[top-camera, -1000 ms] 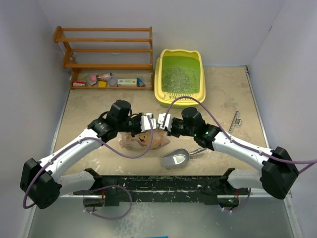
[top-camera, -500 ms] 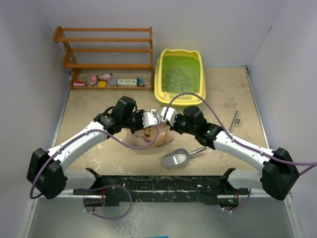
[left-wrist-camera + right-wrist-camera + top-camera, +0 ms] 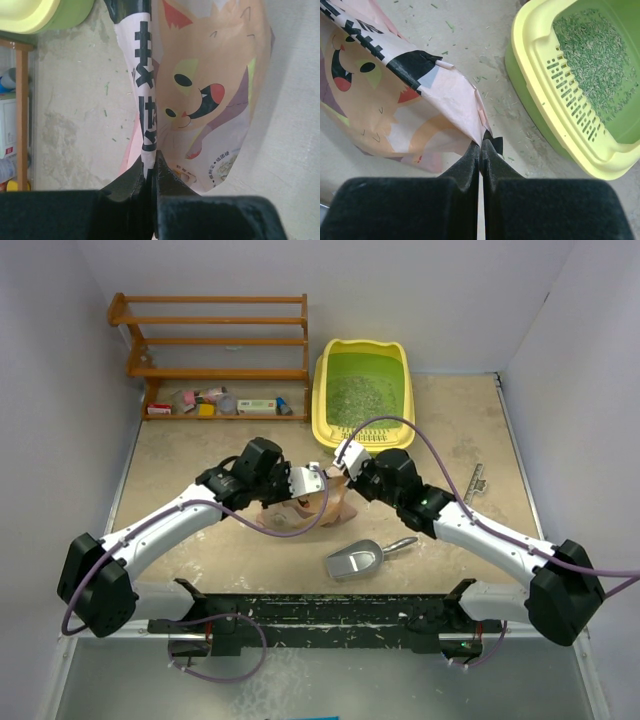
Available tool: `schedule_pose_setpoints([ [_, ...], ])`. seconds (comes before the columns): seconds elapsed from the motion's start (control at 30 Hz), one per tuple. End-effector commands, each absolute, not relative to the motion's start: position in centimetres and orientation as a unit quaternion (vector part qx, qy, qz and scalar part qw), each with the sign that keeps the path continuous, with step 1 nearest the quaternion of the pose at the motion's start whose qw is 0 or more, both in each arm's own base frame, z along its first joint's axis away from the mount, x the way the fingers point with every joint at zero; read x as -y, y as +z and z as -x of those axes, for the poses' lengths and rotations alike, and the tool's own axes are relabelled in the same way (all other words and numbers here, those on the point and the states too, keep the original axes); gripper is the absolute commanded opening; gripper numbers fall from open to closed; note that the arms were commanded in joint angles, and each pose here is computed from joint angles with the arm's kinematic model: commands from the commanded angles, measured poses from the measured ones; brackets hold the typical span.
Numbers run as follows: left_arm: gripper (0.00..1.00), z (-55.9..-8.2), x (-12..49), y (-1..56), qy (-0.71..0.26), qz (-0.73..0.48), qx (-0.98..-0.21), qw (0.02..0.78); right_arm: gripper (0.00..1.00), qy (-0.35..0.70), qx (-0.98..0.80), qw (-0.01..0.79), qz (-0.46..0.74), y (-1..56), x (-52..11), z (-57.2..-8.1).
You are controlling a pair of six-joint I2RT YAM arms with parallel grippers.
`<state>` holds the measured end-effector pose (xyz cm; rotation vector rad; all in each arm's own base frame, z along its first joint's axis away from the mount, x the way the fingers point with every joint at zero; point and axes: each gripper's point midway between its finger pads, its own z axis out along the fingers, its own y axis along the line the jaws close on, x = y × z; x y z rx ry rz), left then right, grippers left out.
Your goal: Fill the litter box with clean litter
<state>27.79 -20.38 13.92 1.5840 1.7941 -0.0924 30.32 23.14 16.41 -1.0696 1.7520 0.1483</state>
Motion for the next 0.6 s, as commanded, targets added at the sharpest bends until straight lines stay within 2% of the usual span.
schedule_pose_setpoints([
  [0.0, 0.03, -31.4, 17.2, 17.0, 0.072, -0.573, -0.719, 0.387, 0.0, 0.01, -0.717, 0.608, 0.34, 23.9, -20.1, -33.9],
  [0.07, 0.0, -32.4, 18.5, 18.5, 0.065, -0.567, -0.706, 0.419, 0.0, 0.012, -0.721, 0.608, 0.332, 23.9, -20.0, -33.9],
  [0.23, 0.0, -34.3, 22.3, 21.4, 0.018, -0.568, -0.682, 0.462, 0.0, 0.027, -0.725, 0.603, 0.332, 23.3, -20.3, -33.4],
  [0.5, 0.0, -35.7, 22.8, 18.7, 0.032, -0.568, -0.696, 0.437, 0.0, 0.064, -0.734, 0.581, 0.345, 22.1, -21.2, -32.2],
  [0.57, 0.04, -35.3, 22.9, 18.1, 0.02, -0.563, -0.704, 0.433, 0.0, 0.08, -0.737, 0.573, 0.35, 21.6, -21.5, -31.7],
])
